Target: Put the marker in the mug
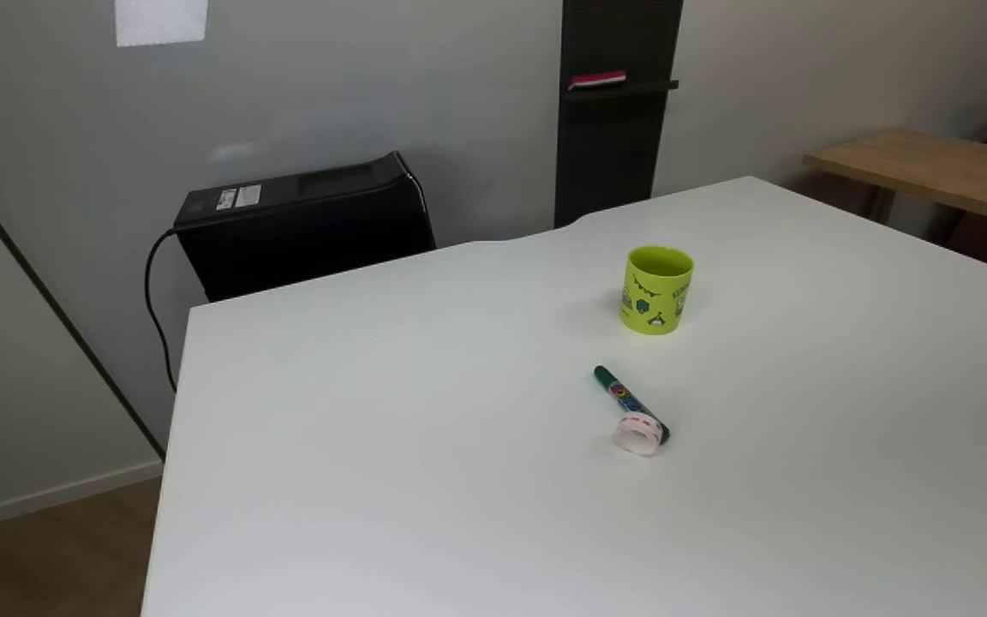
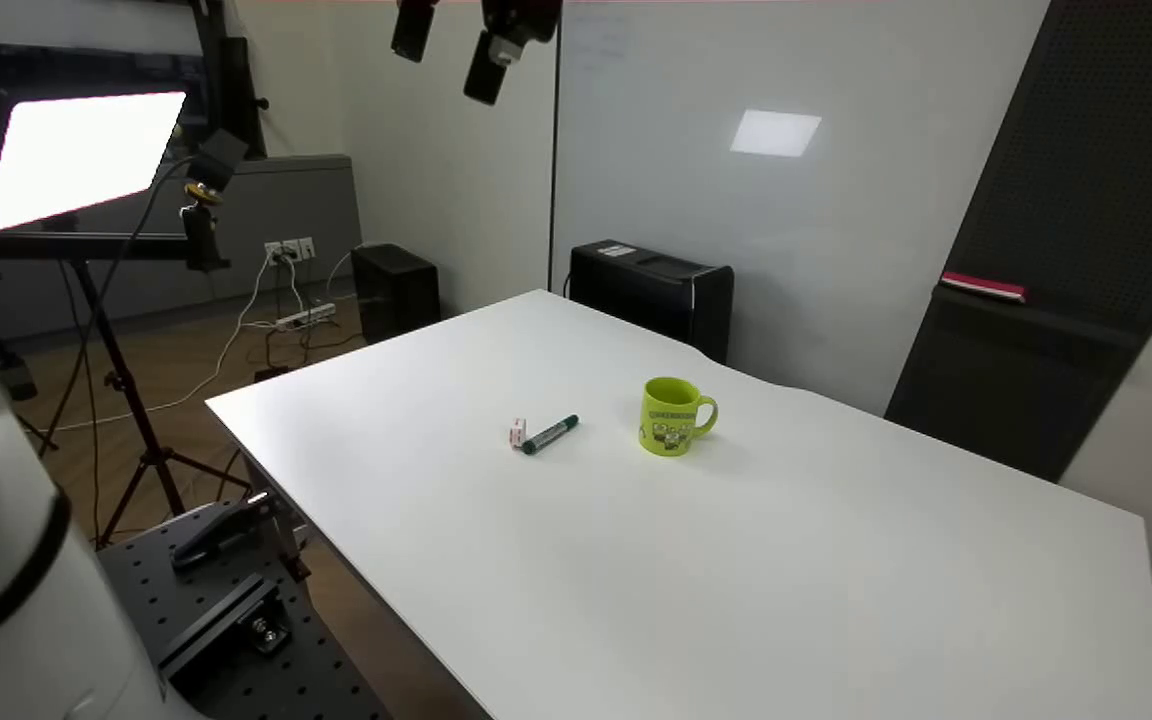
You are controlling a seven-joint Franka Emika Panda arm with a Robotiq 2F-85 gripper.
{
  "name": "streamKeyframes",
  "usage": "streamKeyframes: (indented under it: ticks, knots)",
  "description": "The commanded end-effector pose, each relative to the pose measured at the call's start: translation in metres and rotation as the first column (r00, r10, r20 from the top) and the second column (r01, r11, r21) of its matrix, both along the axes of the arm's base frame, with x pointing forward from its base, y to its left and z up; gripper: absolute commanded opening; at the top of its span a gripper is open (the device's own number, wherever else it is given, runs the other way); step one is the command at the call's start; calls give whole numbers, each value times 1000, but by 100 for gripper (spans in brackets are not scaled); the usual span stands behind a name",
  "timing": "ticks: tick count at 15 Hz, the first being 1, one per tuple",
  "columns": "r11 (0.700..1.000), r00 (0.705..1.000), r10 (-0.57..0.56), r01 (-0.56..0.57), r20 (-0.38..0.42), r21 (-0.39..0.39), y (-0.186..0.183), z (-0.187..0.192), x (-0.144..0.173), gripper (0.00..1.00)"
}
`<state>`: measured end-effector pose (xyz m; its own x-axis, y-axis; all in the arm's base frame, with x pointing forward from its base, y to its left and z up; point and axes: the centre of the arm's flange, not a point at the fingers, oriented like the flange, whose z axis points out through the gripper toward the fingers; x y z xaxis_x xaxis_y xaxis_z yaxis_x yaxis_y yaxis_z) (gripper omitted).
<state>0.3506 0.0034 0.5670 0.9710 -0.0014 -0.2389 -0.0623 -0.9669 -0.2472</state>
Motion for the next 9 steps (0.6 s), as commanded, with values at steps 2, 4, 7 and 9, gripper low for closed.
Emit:
streamKeyframes:
  ticks: [2, 4, 7, 9]
  knots:
    - [1000, 1000, 2, -2, 2, -13, 0, -6, 1, 100]
    - [1000, 1000, -6, 6, 19, -26, -1, -20, 4, 100]
    - [999, 999, -21, 22, 43, -25, -5, -46, 15, 100]
    - [999, 999, -28, 29, 47, -21, -8, -66, 25, 100]
